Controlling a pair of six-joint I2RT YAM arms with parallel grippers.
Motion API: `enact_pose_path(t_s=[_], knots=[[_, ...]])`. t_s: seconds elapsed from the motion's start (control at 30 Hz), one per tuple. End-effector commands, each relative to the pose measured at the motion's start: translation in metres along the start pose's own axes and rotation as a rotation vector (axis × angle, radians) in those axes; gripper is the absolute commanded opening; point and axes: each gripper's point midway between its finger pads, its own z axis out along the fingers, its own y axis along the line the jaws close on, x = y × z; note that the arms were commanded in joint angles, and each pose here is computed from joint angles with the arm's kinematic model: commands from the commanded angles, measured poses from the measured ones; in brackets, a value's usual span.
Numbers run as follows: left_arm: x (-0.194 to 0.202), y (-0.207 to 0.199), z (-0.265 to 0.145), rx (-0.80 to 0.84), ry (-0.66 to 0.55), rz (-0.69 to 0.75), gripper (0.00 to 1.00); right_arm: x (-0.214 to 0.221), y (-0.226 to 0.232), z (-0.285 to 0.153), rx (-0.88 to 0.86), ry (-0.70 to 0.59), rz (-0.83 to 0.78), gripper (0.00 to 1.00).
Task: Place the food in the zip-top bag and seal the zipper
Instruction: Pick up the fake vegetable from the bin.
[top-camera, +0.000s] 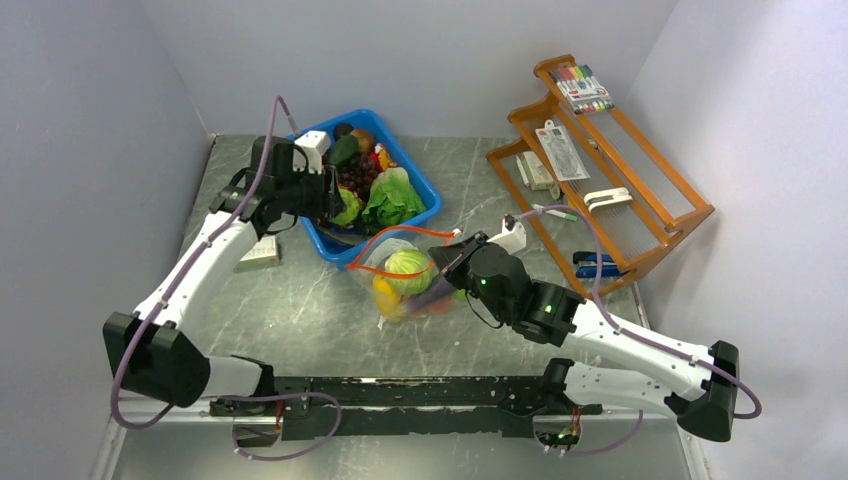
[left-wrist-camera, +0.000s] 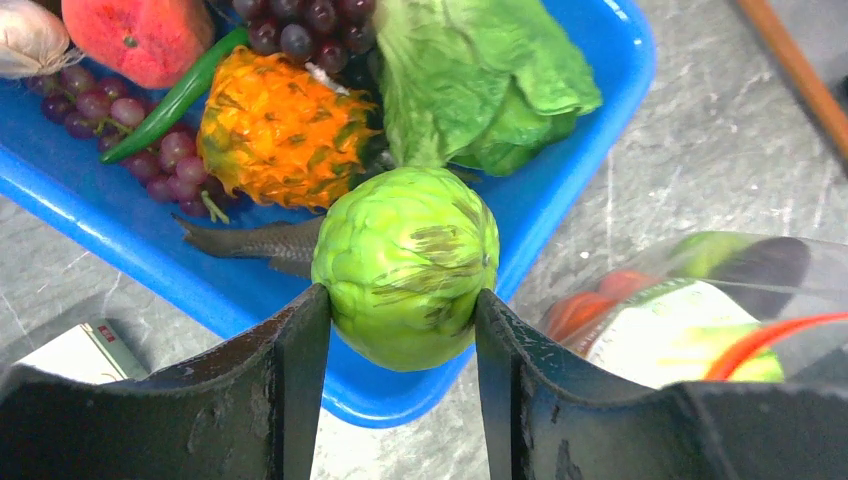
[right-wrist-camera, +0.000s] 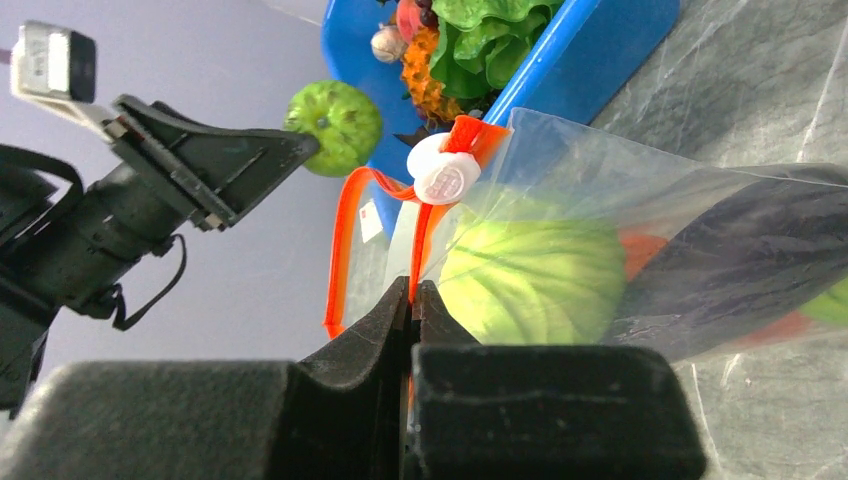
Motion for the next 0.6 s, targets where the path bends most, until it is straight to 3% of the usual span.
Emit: enact_pose_path(t_s=[0.0, 0.37, 0.57], knots=[[-0.012, -0.022, -0.020, 0.090, -0.056, -0.017, 0.36, -0.005, 0.002, 0.001, -0.003, -0.032, 0.025, 0.00], [-0.040, -0.088, -0.084, 0.407, -0.222, 0.033, 0.35, -0.003, 0.000, 0.003, 0.003, -0.026, 0.026, 0.00], [-0.036, -0.121, -0.109, 0.612, -0.221, 0.040, 0.34, -0.005, 0.003, 0.004, -0.001, -0.035, 0.022, 0.00]])
